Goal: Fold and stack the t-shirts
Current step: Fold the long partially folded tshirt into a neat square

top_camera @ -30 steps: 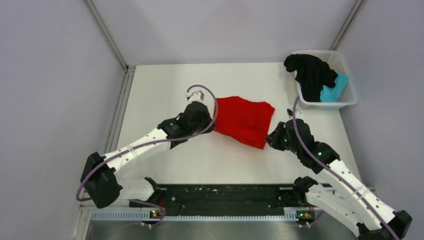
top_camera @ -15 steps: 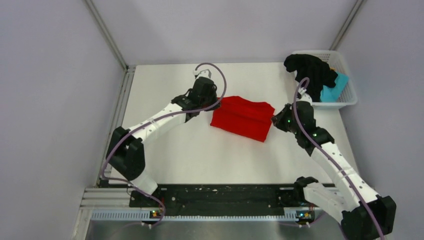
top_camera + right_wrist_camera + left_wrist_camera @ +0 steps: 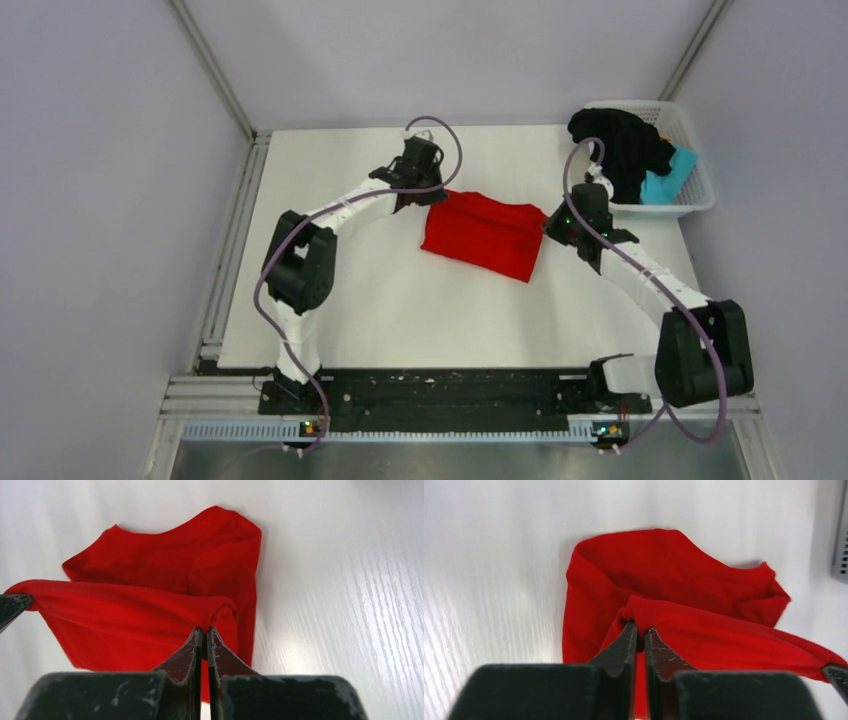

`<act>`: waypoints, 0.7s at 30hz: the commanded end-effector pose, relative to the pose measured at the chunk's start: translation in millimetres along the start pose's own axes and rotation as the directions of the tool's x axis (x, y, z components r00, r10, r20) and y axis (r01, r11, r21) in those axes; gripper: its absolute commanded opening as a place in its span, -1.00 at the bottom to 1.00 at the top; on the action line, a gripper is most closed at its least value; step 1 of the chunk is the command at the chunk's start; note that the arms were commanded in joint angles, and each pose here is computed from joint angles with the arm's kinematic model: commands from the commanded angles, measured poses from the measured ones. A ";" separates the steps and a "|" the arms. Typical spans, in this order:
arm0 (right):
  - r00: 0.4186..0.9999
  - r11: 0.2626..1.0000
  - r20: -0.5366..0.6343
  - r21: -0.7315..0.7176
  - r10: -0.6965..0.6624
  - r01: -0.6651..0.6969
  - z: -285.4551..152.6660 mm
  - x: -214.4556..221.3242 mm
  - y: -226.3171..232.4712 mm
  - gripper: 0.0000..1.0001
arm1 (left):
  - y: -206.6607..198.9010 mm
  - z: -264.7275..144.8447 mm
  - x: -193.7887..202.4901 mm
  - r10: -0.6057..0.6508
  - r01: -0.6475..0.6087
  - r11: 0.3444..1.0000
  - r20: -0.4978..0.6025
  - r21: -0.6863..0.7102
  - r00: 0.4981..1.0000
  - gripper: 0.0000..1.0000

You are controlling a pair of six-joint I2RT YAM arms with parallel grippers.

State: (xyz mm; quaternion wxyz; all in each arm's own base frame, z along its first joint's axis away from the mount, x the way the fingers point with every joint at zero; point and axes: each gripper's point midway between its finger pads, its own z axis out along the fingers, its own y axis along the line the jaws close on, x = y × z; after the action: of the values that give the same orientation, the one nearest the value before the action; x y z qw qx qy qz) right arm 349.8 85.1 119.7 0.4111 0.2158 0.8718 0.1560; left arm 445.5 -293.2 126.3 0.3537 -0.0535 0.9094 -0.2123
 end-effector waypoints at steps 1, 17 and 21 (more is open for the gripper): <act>0.995 0.996 0.101 0.086 -0.010 0.002 25.8 -40.5 -15.1 -0.79 | 26.3 23.4 -43.8 -0.008 0.012 0.999 0.072 -0.050 0.997 -0.54; 0.997 0.960 -0.054 -0.278 -0.061 0.043 3.1 -19.3 42.8 0.98 | -26.3 3.6 -16.1 0.031 0.002 0.955 -0.107 0.296 0.994 0.98; 0.992 0.947 -0.105 -0.320 -0.074 0.037 -10.9 7.6 37.0 0.98 | 11.5 21.6 -4.3 0.110 -0.093 0.985 -0.110 0.148 0.988 0.98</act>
State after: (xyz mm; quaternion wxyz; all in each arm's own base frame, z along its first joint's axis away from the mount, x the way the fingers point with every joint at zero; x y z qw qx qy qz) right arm 365.6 100.7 124.9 0.3919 0.1536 0.8756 0.2369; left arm 463.5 -301.7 128.1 0.3123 0.0027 0.9014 -0.3001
